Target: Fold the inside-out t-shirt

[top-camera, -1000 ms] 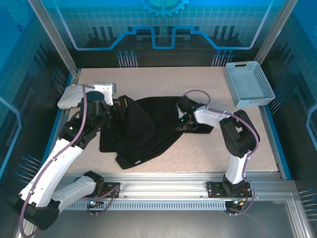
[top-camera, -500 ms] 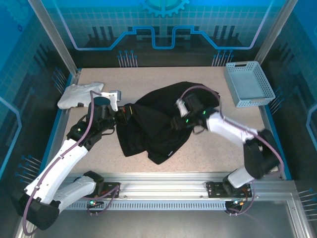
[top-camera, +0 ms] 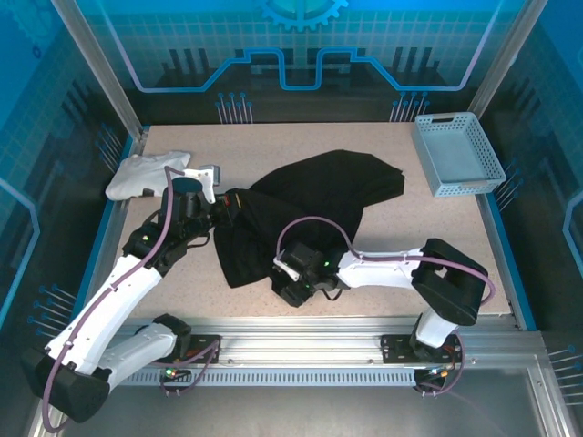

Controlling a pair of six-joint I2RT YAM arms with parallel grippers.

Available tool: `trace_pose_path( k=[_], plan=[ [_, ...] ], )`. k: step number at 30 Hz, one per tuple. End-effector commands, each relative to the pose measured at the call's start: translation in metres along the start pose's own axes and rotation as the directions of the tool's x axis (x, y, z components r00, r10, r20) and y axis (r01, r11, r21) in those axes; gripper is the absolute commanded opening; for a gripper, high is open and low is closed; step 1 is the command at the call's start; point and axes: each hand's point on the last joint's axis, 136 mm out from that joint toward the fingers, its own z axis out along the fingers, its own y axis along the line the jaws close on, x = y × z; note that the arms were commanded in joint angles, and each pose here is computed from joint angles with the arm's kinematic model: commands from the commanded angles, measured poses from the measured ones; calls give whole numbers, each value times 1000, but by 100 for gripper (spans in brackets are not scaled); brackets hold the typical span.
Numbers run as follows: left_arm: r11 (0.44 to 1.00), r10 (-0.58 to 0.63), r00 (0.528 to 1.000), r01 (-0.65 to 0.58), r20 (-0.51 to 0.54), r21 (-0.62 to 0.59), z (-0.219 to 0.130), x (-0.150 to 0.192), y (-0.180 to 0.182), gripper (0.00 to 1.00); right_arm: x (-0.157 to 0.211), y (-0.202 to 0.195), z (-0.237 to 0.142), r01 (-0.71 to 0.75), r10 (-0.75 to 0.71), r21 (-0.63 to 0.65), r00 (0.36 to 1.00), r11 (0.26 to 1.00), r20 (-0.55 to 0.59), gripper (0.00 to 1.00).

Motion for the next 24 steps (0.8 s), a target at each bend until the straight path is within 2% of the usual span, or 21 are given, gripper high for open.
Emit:
trace_pose_path(
  k=[1, 4, 6, 9, 12, 15, 18, 22, 24],
  plan=[
    [999, 28, 999, -27, 39, -16, -5, -8, 4, 0, -9, 9, 4, 21, -22, 5, 1000, 1000, 17, 64],
    [1000, 26, 999, -25, 39, -15, -3, -7, 4, 0, -10, 9, 11, 22, -22, 6, 1000, 1000, 8, 55],
    [1000, 26, 999, -26, 34, -16, -3, -5, 5, 0, -10, 7, 14, 31, -31, 19, 1000, 999, -4, 37],
    [999, 26, 999, -25, 31, -21, -3, -5, 6, 0, -14, 3, 1, 49, -50, 43, 999, 998, 7, 16],
    [999, 19, 999, -19, 27, -27, -2, -3, 7, 0, -22, -8, -30, 49, -53, 56, 997, 997, 58, 2],
    [999, 14, 999, -13, 31, -50, -4, -3, 11, 0, -28, -32, -79, 21, -33, 84, 989, 996, 144, 0],
    [996, 17, 997, -11, 73, -93, -15, -12, 17, 0, -33, -68, -142, -60, 34, 83, 959, 995, 283, 0],
    [994, 10, 986, 8, 168, -107, -44, -39, 12, 0, -43, -110, -242, -189, 131, 59, 841, 980, 525, 0],
    [997, -3, 975, 21, 222, -79, -65, -54, 4, 0, -43, -114, -286, -217, 139, 53, 775, 975, 617, 0]
  ],
)
